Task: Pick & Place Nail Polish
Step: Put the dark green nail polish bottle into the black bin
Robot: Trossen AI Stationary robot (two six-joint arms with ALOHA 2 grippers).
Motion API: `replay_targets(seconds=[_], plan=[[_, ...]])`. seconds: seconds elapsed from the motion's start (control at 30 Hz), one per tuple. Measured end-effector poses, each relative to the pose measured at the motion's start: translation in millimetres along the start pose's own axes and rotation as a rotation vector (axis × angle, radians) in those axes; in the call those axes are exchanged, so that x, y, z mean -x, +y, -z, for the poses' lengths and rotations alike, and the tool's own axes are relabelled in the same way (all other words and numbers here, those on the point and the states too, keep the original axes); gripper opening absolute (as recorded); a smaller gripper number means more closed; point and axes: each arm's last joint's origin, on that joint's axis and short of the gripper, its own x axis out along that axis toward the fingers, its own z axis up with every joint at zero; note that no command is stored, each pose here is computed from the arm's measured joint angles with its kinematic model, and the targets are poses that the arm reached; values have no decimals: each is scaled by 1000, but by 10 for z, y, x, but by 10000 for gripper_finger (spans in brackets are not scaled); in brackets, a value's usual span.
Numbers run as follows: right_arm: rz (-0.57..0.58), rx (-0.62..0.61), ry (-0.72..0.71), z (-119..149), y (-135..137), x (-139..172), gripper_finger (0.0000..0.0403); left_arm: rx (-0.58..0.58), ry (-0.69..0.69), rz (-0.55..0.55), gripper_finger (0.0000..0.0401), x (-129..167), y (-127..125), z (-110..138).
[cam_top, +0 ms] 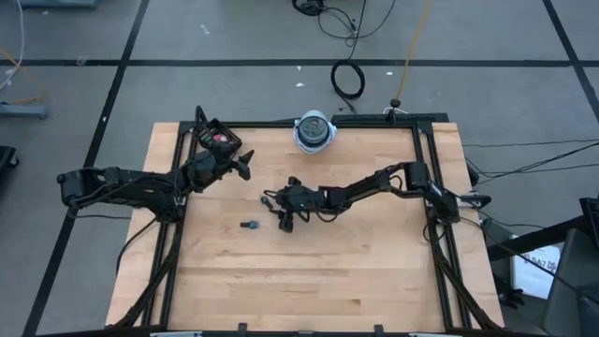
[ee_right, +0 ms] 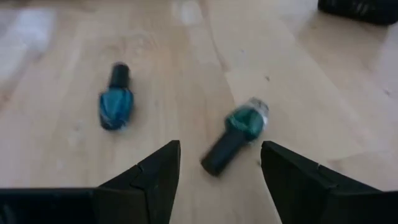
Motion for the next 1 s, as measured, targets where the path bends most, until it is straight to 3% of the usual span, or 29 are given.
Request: replay_targets(seconds=[0.27, 0.57, 0.73, 0.9, 1.0], plan=[[63, 5, -19, 26, 28, -18, 210, 23, -1, -3, 257, 0, 1, 0], [53, 4, -22, 19, 30, -17, 210, 20, 10, 22, 257, 0, -5, 5], [34, 18, 0, 19, 43, -1, 210, -85, 126, 239, 257, 13, -56, 87], [23, 12, -13, -299, 96, 250, 210, -156, 194, 472, 257, 64, -158, 147], [16, 24, 33, -447, 139, 460, 210, -244, 262, 553, 257, 120, -223, 236]])
